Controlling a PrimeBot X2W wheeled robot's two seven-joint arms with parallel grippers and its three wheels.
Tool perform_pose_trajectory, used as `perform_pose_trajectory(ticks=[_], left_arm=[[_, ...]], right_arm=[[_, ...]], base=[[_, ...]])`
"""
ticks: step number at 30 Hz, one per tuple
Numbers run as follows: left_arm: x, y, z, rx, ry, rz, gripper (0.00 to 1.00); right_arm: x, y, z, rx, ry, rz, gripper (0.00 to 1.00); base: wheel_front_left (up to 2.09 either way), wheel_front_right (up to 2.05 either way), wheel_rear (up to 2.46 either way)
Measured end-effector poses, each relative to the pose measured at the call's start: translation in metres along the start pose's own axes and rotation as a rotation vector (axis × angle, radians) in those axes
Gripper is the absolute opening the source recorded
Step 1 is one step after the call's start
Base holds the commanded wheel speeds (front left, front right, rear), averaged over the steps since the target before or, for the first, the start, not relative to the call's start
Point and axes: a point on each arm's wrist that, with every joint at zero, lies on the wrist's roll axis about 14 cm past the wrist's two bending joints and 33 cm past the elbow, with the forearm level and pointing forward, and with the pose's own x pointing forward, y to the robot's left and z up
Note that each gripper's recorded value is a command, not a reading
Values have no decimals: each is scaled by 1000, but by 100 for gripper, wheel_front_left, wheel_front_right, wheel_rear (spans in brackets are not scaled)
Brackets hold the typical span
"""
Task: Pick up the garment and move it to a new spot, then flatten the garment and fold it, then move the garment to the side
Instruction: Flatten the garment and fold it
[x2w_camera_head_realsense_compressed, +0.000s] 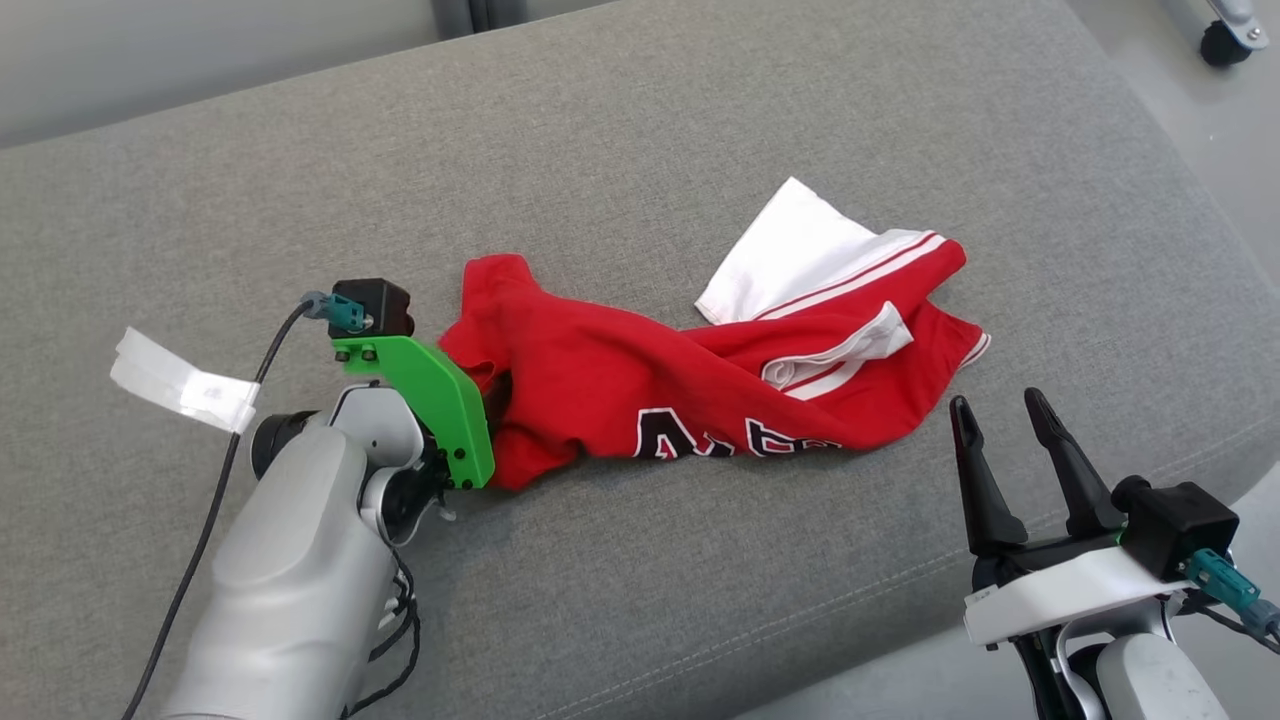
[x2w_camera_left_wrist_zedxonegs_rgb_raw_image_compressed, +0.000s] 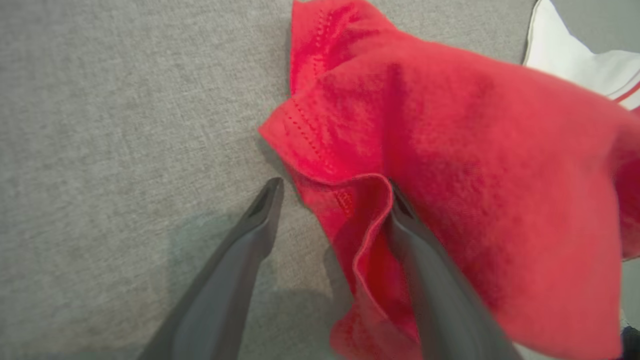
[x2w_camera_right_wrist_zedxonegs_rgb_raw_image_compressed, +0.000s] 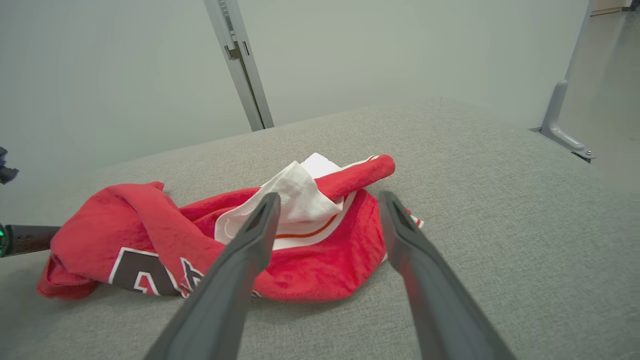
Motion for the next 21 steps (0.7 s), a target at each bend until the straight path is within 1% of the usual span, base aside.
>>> perform_pose_trajectory(ticks=[1, 2, 4, 6, 10, 14, 17, 21], left_arm=[[5, -5, -3, 2, 30, -18, 29], [7, -10, -3, -20, 38, -34, 0], [7, -13, 2, 4, 32, -45, 0], [5, -15, 17, 21, -21, -54, 0], [-7, 1, 61, 98, -154, -16, 0], [-19, 4, 103, 119, -261, -10, 0], [-32, 11, 141, 163, -359, 13, 0], [-53, 9, 195, 260, -522, 37, 0]], right_arm=[[-1, -4, 1, -3, -3, -12, 100], [-1, -6, 1, -3, -5, -19, 100], [-1, -8, 2, -5, -8, -26, 100], [-1, -10, 2, -4, -12, -32, 100], [1, -8, 2, 14, -19, -32, 100], [1, -5, 2, 22, -20, -29, 100], [2, -4, 2, 26, -23, -26, 100], [4, -4, 3, 29, -27, -25, 100]], base=[[0, 0, 0], [0, 0, 0], [0, 0, 0], [0, 0, 0], [0, 0, 0], [0, 0, 0], [0, 0, 0], [0, 0, 0]])
